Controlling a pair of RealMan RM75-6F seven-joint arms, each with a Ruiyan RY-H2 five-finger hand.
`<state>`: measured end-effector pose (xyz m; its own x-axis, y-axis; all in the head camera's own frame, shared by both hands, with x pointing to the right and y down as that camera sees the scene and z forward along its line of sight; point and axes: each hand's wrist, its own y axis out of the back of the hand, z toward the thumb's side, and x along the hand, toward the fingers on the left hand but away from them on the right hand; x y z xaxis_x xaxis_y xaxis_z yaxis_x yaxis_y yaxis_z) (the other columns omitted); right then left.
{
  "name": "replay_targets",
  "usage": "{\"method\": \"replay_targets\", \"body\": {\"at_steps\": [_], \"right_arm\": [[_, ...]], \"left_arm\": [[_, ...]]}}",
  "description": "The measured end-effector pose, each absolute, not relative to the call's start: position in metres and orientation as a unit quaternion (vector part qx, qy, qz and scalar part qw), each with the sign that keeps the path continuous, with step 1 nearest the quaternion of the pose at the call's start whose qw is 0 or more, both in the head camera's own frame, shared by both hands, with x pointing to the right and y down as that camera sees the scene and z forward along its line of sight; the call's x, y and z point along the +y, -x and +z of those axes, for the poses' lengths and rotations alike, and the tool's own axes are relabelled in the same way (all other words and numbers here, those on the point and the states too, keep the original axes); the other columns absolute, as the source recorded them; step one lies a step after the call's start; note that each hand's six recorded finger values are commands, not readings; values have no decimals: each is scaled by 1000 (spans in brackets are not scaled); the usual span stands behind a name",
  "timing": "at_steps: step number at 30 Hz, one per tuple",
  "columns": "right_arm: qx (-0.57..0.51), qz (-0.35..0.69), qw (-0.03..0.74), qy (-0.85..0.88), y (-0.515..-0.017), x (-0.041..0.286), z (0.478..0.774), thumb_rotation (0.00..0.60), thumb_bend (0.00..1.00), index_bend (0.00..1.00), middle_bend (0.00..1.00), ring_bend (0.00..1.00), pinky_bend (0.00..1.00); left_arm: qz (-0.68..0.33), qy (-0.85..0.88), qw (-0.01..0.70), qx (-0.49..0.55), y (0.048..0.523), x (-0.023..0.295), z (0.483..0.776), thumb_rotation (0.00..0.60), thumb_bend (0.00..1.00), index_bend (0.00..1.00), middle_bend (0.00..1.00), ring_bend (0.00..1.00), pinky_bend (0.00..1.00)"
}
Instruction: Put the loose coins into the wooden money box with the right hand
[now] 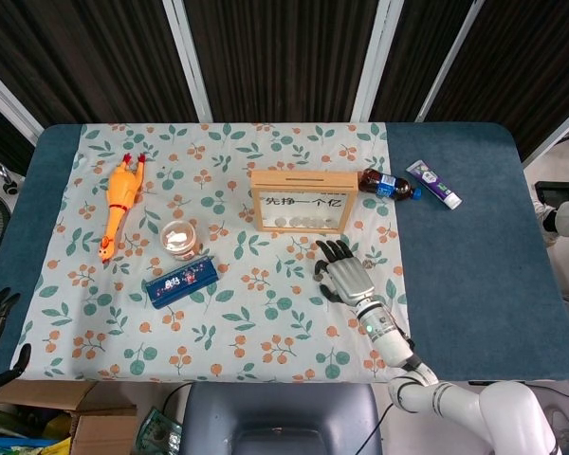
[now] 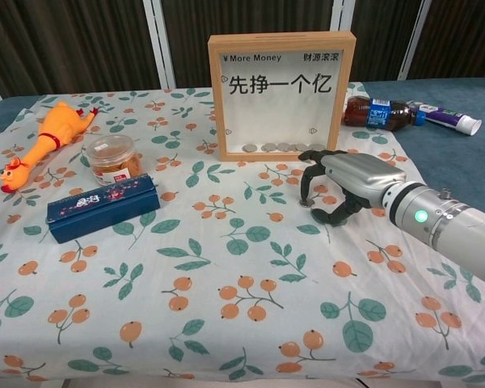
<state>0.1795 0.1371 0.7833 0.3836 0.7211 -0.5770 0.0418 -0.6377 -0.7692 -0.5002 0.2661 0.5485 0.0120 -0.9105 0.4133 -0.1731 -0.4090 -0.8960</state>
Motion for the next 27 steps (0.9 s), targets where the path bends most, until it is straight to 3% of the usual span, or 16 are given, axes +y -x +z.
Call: {"method": "replay_targets", "body": {"at_steps": [27], "right_arm": [[-245,500,353,752,-168,129,788,600,539,614,147,0,0]], "left_arm": [[-556,623,333,438,504,267,545,600,444,0,0,0,0]]}}
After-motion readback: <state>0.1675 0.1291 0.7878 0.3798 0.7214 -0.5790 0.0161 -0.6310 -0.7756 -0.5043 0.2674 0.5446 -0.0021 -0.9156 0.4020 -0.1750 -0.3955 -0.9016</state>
